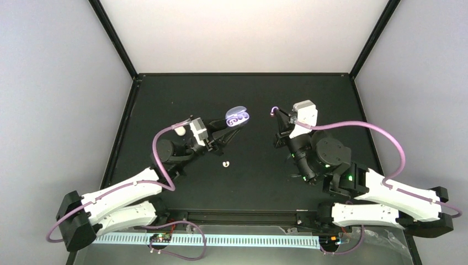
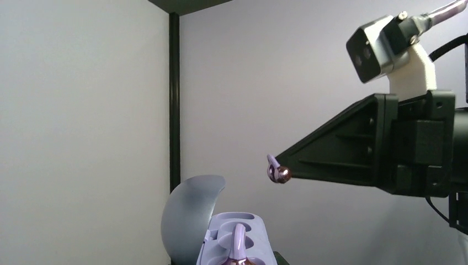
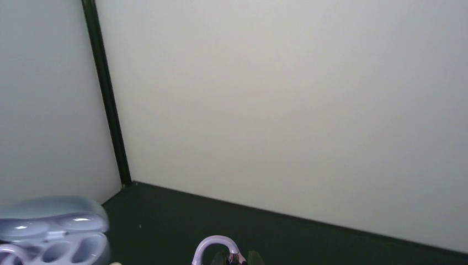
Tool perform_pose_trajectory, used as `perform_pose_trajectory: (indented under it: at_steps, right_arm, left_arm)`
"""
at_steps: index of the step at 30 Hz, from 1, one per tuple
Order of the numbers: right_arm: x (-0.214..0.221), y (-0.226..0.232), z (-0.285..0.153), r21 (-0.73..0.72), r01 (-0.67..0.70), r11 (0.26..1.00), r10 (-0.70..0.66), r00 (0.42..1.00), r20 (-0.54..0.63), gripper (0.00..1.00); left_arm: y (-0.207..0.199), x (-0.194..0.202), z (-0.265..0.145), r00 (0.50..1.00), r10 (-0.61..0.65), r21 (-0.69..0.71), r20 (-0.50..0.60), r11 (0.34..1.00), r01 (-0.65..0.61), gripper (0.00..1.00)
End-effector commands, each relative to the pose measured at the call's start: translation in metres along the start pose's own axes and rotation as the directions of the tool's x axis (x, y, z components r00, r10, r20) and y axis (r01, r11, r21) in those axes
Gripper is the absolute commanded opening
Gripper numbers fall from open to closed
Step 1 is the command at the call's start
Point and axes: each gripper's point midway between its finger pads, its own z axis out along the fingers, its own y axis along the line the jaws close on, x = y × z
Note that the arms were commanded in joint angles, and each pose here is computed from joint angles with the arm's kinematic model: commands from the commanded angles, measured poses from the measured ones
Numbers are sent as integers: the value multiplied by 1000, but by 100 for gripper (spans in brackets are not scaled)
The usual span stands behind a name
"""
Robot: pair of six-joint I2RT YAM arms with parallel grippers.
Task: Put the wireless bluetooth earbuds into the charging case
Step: Place the earbud in the charging case.
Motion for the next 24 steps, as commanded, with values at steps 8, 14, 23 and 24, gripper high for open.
perform_pose_trajectory:
  at_steps: [8, 14, 23, 24]
  right_arm:
    - [-49, 36, -17, -241, 92, 966, -29, 967, 253, 1]
    - [-38, 54, -17, -277, 179, 944, -97, 954, 285, 1]
    - [-24, 67, -10, -195, 301, 933, -230, 919, 320, 1]
    - [-22, 67, -9, -185, 314, 931, -245, 915, 321, 1]
  left_arm:
    - [-27, -26, 19, 988, 93, 155, 126, 982, -112, 2]
    - [-29, -23, 20, 990, 95, 169, 105, 979, -111, 1]
    - [-22, -19, 26, 997, 47, 138, 65, 989, -56, 2]
    - [-22, -19, 26, 997, 40, 138, 60, 989, -48, 2]
